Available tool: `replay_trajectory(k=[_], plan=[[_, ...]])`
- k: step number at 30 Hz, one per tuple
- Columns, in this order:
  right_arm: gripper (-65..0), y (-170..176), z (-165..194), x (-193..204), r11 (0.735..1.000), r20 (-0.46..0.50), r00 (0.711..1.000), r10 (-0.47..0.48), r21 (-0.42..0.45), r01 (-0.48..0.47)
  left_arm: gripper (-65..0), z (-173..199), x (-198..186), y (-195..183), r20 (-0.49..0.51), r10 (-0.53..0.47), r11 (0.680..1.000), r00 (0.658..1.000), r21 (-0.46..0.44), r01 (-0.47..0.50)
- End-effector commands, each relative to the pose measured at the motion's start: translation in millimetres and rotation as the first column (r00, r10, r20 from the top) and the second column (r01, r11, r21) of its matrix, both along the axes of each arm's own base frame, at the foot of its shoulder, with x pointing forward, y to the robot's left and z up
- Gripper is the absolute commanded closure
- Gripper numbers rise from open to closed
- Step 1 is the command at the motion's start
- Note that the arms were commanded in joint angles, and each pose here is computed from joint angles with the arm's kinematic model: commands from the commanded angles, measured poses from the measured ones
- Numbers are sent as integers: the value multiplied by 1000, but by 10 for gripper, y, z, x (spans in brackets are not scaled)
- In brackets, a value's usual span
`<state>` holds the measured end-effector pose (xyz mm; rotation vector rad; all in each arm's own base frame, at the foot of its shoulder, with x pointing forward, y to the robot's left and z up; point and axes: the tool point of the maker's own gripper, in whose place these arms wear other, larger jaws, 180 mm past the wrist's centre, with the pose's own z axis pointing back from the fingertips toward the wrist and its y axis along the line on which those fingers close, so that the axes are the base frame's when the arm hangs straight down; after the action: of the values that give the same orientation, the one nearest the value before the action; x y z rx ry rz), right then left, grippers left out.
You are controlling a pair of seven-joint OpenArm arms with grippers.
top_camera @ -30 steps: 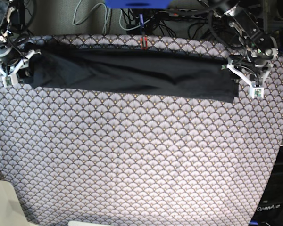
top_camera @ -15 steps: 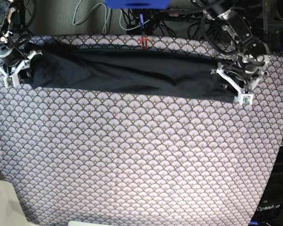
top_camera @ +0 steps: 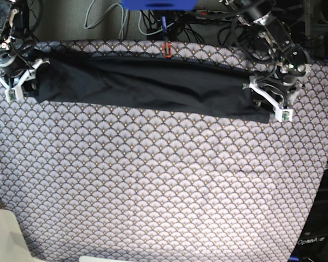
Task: Fold the T-shirt properly
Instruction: 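Hold both ends of the folded strip and push them inward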
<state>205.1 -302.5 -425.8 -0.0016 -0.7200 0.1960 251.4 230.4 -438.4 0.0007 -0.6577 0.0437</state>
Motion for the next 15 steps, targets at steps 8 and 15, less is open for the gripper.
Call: replay_trajectory(k=[8, 15], plan=[[-208, -1, 54, 35, 1000, 13, 1000, 14, -3, -14, -363, -291, -422, -82, -158, -32, 999, 987, -1, 32], [-208, -1, 57, 41, 1000, 15, 1000, 14, -3, -14, -362, -402, -626, -195, -220, -73, 997, 973, -12, 72]])
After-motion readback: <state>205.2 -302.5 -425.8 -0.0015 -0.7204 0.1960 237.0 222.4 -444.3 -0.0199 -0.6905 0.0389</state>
